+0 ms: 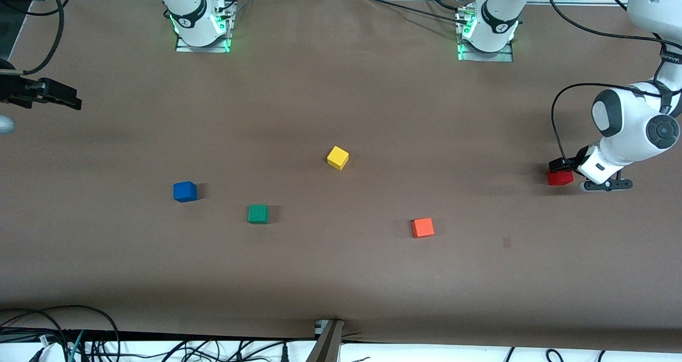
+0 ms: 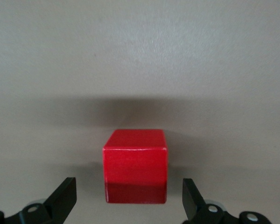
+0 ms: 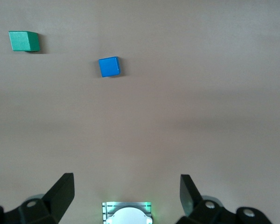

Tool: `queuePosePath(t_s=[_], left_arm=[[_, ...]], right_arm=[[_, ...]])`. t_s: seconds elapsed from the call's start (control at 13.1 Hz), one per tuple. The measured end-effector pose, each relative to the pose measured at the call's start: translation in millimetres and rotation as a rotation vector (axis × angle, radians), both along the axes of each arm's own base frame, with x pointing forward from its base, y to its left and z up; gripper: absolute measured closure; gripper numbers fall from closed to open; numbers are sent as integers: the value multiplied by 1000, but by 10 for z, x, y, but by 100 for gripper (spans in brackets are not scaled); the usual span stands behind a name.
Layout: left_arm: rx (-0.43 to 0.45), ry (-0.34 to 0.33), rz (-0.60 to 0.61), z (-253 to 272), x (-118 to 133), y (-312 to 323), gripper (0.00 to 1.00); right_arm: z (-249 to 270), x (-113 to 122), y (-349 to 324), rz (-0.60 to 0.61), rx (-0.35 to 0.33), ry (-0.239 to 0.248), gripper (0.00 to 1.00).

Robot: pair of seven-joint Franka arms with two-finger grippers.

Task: Pass red block to right arm, stack on blue
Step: 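Lower the left gripper over the red cube and close on it, then carry the red cube toward the middle while the right gripper approaches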

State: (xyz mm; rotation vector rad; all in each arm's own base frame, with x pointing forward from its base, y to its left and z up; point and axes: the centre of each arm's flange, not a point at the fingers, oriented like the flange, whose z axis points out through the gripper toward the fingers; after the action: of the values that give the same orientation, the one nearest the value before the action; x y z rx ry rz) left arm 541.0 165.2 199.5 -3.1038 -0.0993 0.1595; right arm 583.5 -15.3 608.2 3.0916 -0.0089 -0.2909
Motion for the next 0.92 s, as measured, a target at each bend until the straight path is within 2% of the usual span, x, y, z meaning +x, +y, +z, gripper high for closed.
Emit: queuePosePath(t_s=[0.61, 0.69, 0.92], left_arm=[[-8, 4, 3, -209, 49, 27, 0], [-9, 5, 1, -225, 54, 19, 7], [-11, 2, -3, -236, 76, 1, 44]], right_arm=[[-102, 48, 31, 5, 3, 17, 0], [-113, 53, 32, 5, 3, 19, 0], [-142, 65, 35, 5, 4, 24, 0]])
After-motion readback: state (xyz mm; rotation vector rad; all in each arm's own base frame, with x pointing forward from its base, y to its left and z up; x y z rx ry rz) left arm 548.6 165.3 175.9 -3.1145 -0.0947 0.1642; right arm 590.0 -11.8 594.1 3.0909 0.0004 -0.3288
